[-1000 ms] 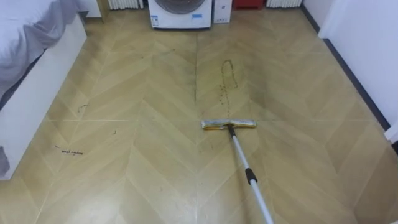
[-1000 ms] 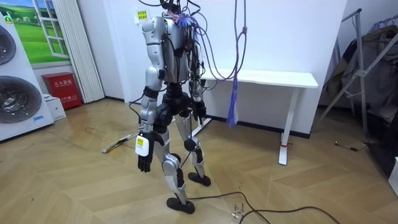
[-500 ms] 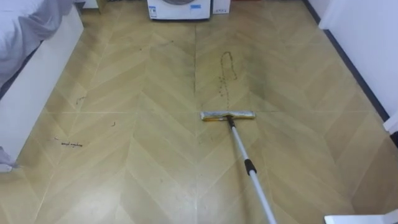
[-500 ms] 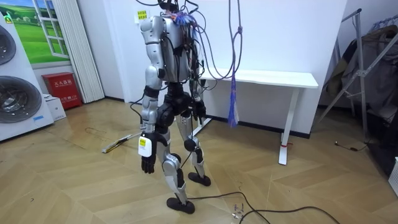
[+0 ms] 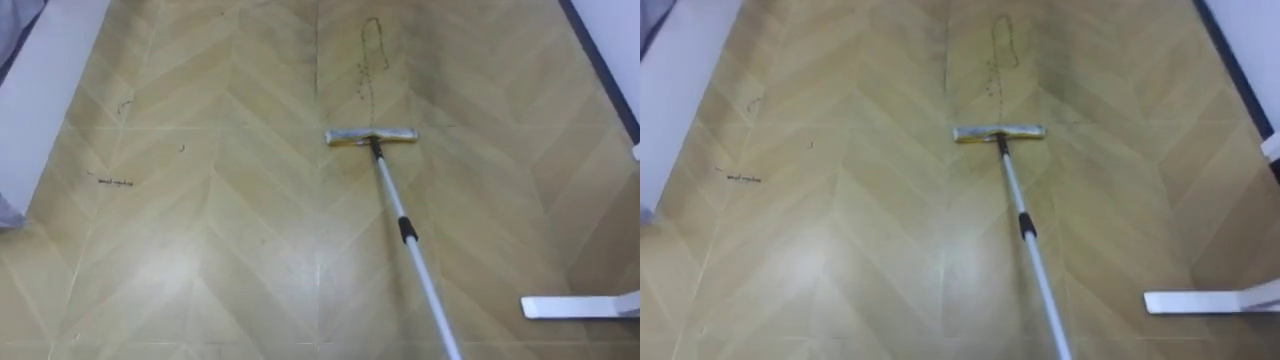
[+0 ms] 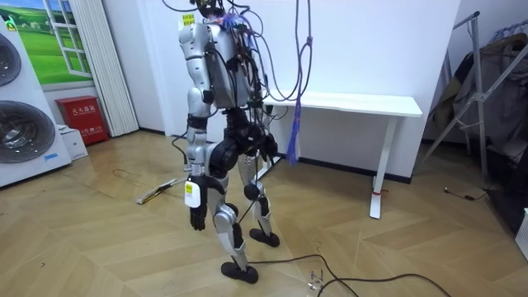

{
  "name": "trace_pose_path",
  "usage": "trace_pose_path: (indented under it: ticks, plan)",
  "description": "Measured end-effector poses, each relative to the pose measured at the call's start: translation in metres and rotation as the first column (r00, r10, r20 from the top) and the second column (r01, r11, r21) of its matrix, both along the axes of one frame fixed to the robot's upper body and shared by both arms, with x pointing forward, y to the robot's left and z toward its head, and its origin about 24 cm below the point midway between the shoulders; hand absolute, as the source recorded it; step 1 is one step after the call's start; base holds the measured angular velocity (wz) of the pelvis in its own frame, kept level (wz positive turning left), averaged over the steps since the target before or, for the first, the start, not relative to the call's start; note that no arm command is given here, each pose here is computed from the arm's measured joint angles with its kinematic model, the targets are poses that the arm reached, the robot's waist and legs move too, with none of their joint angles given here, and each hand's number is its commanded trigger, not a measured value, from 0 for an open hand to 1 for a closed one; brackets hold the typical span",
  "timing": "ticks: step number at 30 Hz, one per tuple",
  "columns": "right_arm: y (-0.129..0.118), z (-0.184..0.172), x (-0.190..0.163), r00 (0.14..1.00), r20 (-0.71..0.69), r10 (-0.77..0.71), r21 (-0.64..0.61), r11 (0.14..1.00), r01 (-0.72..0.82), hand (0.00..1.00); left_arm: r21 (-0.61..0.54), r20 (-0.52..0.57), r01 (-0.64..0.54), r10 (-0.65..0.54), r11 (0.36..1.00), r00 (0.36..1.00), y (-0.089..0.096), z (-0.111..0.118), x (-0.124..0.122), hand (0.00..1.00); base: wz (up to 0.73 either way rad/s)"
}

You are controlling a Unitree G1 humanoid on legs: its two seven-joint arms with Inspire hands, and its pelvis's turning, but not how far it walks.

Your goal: Mop floor

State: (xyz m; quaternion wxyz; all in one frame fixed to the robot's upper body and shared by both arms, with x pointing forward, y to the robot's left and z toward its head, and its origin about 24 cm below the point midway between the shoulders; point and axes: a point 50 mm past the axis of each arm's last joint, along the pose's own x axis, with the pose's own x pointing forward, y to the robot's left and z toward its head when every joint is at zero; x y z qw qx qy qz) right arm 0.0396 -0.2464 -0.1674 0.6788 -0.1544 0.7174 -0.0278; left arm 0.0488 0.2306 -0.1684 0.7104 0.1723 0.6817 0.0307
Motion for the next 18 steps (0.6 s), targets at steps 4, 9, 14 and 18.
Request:
trace_pose_path:
  ticks: [4,9,14,18]
  plan:
    - [-0.001,0.000,0.004,0.999,0.026,-0.027,-0.031,0.999,0.027,1.00,0.013,0.035,0.045,-0.045,0.999,0.998,-0.004,0.001,0.013,0.00,0.06]
    - [-0.004,0.001,-0.005,0.995,0.021,-0.099,-0.034,0.994,0.100,1.00,0.017,0.030,0.019,-0.020,1.000,0.999,-0.008,-0.001,0.008,0.00,0.20]
    - [-0.008,0.002,-0.006,0.991,0.029,-0.132,-0.045,0.990,0.133,1.00,0.021,0.012,-0.033,0.033,0.999,0.999,-0.008,-0.002,-0.004,0.00,0.13]
    - [-0.010,0.003,0.000,0.989,0.036,-0.145,-0.061,0.987,0.147,1.00,0.001,0.007,-0.066,0.066,0.998,0.998,-0.010,-0.003,-0.007,0.00,0.09]
